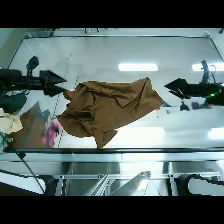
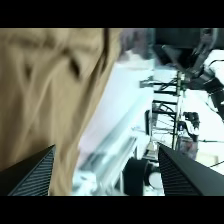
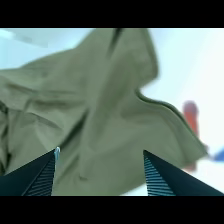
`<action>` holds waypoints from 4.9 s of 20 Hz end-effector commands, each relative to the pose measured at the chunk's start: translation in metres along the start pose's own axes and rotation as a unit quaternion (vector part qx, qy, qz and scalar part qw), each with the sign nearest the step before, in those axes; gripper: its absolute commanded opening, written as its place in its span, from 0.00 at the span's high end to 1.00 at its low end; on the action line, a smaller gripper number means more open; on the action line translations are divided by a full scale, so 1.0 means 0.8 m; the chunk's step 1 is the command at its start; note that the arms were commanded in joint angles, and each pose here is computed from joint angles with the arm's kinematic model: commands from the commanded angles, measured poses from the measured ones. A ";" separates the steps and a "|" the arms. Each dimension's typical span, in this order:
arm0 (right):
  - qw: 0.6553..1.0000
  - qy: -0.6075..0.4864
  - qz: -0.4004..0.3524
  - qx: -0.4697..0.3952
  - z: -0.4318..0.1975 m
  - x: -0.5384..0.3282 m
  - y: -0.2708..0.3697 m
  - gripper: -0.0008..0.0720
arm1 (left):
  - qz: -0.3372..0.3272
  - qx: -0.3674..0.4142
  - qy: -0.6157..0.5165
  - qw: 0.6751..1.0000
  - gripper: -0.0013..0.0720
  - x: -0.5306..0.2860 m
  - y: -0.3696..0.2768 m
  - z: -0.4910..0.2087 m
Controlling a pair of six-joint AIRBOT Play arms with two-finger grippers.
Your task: Fold the shirts.
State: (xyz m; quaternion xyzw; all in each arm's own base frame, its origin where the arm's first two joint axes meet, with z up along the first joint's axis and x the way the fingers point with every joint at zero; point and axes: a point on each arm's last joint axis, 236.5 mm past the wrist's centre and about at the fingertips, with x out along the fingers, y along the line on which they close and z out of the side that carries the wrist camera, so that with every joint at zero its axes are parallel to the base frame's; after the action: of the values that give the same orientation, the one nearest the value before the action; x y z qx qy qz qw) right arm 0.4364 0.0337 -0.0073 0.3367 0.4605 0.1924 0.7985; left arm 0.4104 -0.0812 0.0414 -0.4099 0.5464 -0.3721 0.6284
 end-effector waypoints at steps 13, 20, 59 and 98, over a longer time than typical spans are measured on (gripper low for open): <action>0.997 0.044 -0.055 0.035 -0.002 0.006 -0.074 0.16 | 0.190 -0.246 0.035 0.950 0.01 0.074 0.124 -0.271; 0.997 0.043 -0.055 0.031 0.000 0.006 -0.074 0.16 | 0.230 -0.217 -0.058 0.947 0.01 0.089 0.158 -0.227; 0.935 0.194 0.261 -0.143 -0.049 -0.035 0.193 0.96 | 0.072 0.053 0.043 0.995 0.95 0.072 -0.068 -0.155; 0.984 -0.037 -0.071 -0.157 0.098 0.043 0.009 0.41 | 0.111 0.087 -0.065 0.988 0.04 -0.009 0.002 0.168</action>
State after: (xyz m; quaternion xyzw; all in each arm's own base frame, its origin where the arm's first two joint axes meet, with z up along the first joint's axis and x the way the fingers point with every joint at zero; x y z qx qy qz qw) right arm 0.5497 0.0662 -0.0019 0.1897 0.3682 0.2159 0.8842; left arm 0.5627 -0.0773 0.0428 -0.2938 0.4698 -0.3313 0.7636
